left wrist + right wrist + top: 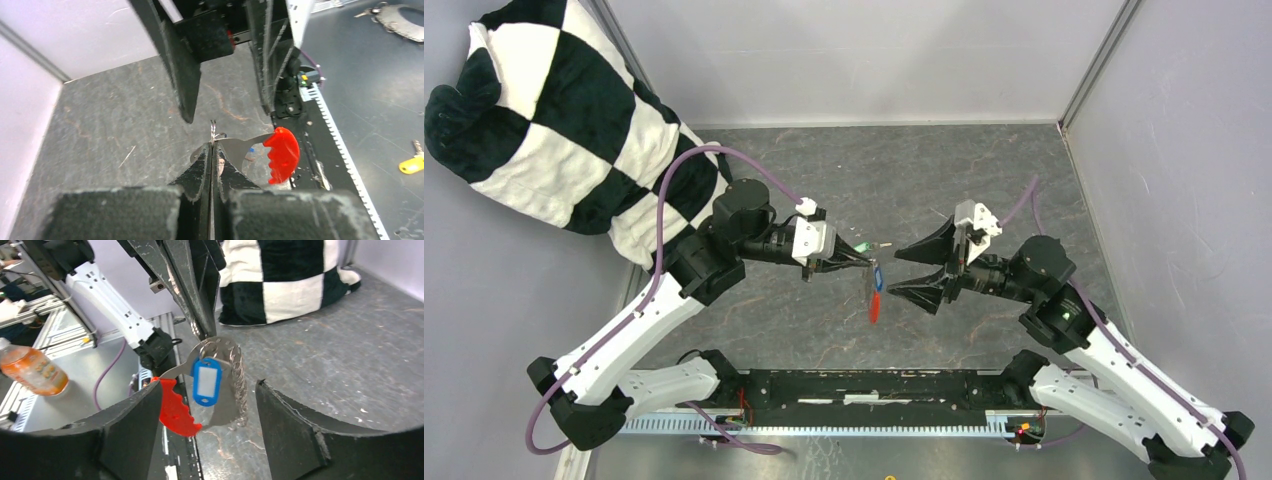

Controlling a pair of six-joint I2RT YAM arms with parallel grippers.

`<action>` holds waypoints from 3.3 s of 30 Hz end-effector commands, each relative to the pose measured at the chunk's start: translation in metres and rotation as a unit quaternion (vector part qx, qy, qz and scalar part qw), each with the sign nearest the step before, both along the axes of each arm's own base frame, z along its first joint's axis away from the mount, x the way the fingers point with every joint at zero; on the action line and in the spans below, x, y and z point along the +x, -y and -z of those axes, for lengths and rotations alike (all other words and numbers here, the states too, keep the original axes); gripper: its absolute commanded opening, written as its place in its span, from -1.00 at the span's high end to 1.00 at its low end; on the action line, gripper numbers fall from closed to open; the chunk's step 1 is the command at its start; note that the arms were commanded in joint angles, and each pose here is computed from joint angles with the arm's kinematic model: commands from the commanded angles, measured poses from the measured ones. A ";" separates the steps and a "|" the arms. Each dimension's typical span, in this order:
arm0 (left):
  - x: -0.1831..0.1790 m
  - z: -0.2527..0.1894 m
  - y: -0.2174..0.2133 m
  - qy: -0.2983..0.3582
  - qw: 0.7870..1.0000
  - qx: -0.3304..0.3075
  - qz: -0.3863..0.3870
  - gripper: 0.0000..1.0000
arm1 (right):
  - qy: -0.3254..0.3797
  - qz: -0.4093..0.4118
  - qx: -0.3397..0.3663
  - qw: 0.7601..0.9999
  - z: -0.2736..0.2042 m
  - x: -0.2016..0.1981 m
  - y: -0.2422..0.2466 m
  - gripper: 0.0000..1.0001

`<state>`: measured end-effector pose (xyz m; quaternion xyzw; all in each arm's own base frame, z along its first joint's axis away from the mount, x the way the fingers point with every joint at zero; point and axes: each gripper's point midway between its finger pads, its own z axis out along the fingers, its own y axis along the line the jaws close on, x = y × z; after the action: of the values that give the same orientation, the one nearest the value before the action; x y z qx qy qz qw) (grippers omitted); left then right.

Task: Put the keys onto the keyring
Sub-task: Adjust the key on the keyring.

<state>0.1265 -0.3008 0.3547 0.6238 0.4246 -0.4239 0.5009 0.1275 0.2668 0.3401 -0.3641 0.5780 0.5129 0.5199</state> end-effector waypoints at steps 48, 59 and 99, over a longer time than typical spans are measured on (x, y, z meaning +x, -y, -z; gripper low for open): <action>0.087 -0.009 -0.010 0.009 0.970 -0.020 -0.243 -0.19 | 0.065 0.225 -0.079 0.969 0.043 0.083 -0.016 0.99; 0.045 -0.008 -0.036 0.187 0.972 0.011 -0.143 -0.95 | -0.151 0.019 -0.136 0.979 0.064 0.026 -0.029 0.99; -0.001 0.108 -0.023 0.719 0.690 0.006 0.084 -0.55 | -0.475 -0.145 -0.095 0.863 0.103 -0.006 -0.055 0.99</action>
<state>0.1199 -0.2649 0.2154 0.8069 -0.0591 0.0587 0.5848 0.1279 0.3216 0.2183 -0.1788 0.7660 0.6152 0.0532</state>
